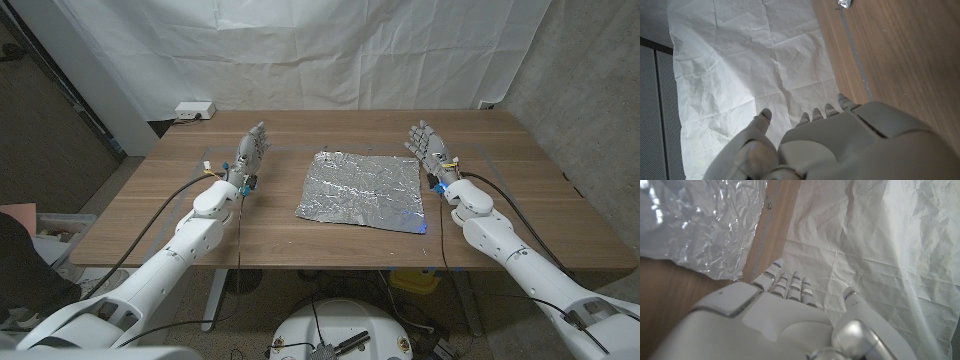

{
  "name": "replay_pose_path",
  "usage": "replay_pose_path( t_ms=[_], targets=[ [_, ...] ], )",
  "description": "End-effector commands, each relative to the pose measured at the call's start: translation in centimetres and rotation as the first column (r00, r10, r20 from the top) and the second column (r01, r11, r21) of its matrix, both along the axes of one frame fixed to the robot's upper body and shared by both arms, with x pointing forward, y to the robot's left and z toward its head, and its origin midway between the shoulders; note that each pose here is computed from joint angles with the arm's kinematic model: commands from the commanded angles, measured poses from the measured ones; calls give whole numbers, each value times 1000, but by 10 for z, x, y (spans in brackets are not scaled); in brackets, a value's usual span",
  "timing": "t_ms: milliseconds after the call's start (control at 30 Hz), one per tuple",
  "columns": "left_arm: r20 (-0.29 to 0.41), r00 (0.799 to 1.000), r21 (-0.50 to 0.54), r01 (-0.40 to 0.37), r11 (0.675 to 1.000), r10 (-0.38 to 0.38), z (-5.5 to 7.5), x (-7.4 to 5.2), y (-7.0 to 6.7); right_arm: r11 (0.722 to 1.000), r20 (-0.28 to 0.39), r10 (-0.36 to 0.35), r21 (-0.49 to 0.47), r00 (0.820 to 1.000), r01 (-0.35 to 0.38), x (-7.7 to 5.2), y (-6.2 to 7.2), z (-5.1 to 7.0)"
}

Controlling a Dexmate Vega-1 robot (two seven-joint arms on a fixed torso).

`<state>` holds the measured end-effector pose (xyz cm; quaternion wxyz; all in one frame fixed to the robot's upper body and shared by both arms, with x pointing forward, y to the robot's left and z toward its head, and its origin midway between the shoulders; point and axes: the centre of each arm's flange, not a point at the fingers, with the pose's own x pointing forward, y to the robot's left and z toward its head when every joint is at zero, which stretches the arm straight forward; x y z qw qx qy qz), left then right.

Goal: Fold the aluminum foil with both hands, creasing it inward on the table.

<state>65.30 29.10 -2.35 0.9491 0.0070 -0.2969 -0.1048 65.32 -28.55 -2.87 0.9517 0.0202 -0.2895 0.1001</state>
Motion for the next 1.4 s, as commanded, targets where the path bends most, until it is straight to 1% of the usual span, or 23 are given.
replay_pose_path(
  t_ms=[33,167,400,667,867,1133,1267,1300,1333,1367,1400],
  targets=[
    [53,998,129,-47,991,40,8,-6,-2,1000,-3,-9,-6,1000,9,-1,6,0],
    [89,994,200,-73,977,56,11,-10,-5,1000,-3,-10,-8,1000,10,-2,7,1],
    [136,988,292,-106,951,68,12,-18,-13,1000,3,-17,-15,1000,17,-6,6,2],
    [163,984,385,-130,914,71,12,-25,-19,999,10,-27,-18,1000,27,-11,4,1],
    [193,979,465,-150,872,65,11,-32,-26,999,15,-34,-20,999,34,-15,4,0],
    [227,973,542,-172,823,53,8,-40,-35,999,18,-45,-18,999,45,-22,2,-4],
    [242,970,593,-179,785,39,6,-45,-40,999,23,-52,-16,998,52,-26,1,-5],
    [246,969,609,-183,772,35,7,-46,-41,998,23,-53,-17,998,53,-26,2,-5],
    [258,966,639,-194,744,30,7,-49,-43,998,25,-54,-18,998,55,-28,2,-6],
    [258,966,640,-194,743,31,7,-49,-43,998,25,-55,-18,998,55,-28,2,-6],
    [261,965,651,-197,733,27,8,-50,-44,998,27,-55,-17,998,55,-28,2,-6]
  ],
)
